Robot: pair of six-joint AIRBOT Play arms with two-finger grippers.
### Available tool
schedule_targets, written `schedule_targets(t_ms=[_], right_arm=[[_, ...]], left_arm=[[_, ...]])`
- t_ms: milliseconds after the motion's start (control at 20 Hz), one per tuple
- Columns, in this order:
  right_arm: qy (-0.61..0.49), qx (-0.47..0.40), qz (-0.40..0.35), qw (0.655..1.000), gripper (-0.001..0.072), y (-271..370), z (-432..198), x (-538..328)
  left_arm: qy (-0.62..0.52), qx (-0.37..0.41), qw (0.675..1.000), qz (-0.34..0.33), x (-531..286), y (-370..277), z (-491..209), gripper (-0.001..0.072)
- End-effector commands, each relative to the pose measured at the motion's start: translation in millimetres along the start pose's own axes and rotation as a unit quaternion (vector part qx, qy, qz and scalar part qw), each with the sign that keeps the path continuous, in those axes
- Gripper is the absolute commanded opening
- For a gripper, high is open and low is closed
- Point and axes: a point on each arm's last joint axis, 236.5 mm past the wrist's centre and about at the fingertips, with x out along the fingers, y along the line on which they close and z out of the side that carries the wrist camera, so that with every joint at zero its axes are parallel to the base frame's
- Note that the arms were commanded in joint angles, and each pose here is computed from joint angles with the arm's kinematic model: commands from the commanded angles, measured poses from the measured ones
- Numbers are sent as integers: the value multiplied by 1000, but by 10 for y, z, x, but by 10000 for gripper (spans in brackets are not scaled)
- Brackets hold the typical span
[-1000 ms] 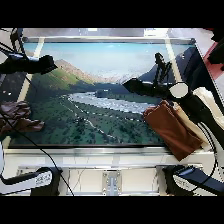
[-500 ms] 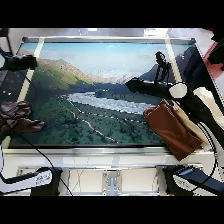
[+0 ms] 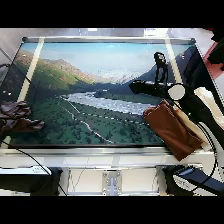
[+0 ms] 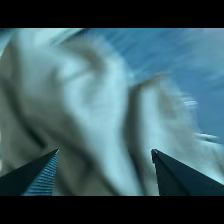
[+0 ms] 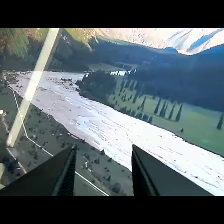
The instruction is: Fold the shirts.
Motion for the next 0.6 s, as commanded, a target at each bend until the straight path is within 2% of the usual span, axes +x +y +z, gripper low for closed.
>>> schedule_targets(t_ms=[0,100,250,300,350,400,500,550], right_arm=[[1,-2,-3,1000,403,-12,-3,2],[-6,14,-4,1000,403,-16,26,1],[-31,43,-4,999,403,-20,146,-4],[-38,51,1,998,402,-2,177,-6],[-42,57,5,997,402,13,200,-8],[-45,61,7,997,402,22,215,-9],[-46,60,7,997,396,22,221,-10],[-51,56,3,997,384,4,242,-12]], left_arm=[[78,-86,993,-19,591,434,-319,719],[102,-91,990,-23,820,405,-455,719],[103,-147,979,-96,1051,40,-442,702],[96,-160,973,-136,1060,-139,-379,565],[87,-169,966,-178,1025,-321,-299,155],[75,-167,956,-229,930,-540,-198,18],[64,-143,925,-346,587,-1036,-60,18],[71,-129,897,-416,324,-1352,-56,18]])
